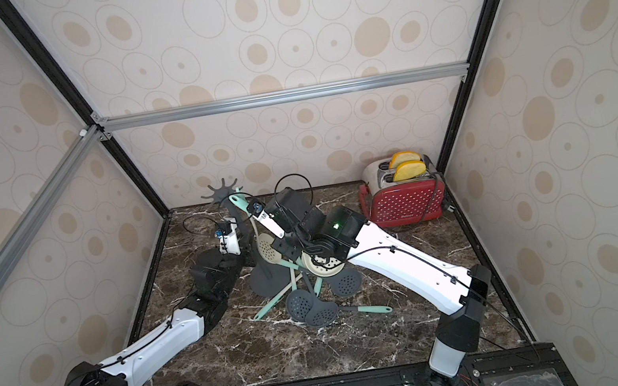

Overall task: Hang the skimmer on the kitchen utensil rack
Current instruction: Hang the skimmer on the rack.

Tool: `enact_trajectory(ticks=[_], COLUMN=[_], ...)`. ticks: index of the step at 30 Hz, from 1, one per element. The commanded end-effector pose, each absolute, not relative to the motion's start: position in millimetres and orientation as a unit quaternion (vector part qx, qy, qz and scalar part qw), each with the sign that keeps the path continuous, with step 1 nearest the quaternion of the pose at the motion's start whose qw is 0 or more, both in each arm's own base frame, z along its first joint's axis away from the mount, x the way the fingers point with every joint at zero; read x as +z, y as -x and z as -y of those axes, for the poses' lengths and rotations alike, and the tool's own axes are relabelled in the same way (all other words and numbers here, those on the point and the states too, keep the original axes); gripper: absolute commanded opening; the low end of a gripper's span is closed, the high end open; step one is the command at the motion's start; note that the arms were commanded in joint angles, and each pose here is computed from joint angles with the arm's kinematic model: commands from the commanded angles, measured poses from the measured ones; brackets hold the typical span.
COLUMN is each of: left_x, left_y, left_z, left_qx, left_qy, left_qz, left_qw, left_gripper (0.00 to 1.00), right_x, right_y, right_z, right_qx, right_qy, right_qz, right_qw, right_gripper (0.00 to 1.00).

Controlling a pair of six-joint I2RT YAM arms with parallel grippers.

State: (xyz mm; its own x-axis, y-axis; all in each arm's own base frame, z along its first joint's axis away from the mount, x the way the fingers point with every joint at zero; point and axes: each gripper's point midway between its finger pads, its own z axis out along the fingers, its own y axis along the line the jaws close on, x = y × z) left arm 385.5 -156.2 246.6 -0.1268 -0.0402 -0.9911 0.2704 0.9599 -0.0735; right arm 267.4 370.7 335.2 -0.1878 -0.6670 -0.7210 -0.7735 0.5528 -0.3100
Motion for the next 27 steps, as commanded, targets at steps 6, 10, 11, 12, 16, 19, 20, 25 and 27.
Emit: enact_trajectory(ticks=[6, 10, 11, 12, 16, 19, 20, 25, 27], left_x=[248, 249, 249, 249, 249, 248, 248, 249, 250], left_y=[-385, -385, -385, -385, -385, -385, -385, -383, -382], left_z=[151, 151, 151, 151, 151, 151, 151, 151, 150], left_qx=[-0.105, -0.105, -0.105, -0.105, -0.105, -0.105, -0.105, -0.107, -0.107], left_qy=[-0.072, -0.070, -0.070, -0.070, -0.070, -0.070, -0.070, -0.071, -0.070], left_qz=[-0.748, -0.747, -0.747, -0.747, -0.748, -0.748, -0.748, -0.747, -0.745], left_qw=[0.652, 0.652, 0.652, 0.653, 0.652, 0.651, 0.651, 0.653, 0.655], left_gripper=[0.00, 0.00, 0.00, 0.00, 0.00, 0.00, 0.00, 0.00, 0.14], right_x=[336, 335, 335, 334, 329, 324, 321, 309, 311], right_y=[-277, -281, -281, -281, -280, -280, -280, -279, -276], right_z=[-364, -361, -362, -363, -366, -372, -375, -385, -386], right_qx=[0.029, 0.019, 0.018, 0.017, 0.023, 0.024, 0.025, 0.034, 0.044], right_qy=[0.437, 0.425, 0.424, 0.426, 0.433, 0.442, 0.445, 0.453, 0.454], right_qz=[-0.789, -0.795, -0.796, -0.796, -0.797, -0.797, -0.798, -0.803, -0.802], right_qw=[0.432, 0.432, 0.431, 0.429, 0.422, 0.410, 0.405, 0.386, 0.385], right_gripper=[0.00, 0.00, 0.00, 0.00, 0.00, 0.00, 0.00, 0.00, 0.00])
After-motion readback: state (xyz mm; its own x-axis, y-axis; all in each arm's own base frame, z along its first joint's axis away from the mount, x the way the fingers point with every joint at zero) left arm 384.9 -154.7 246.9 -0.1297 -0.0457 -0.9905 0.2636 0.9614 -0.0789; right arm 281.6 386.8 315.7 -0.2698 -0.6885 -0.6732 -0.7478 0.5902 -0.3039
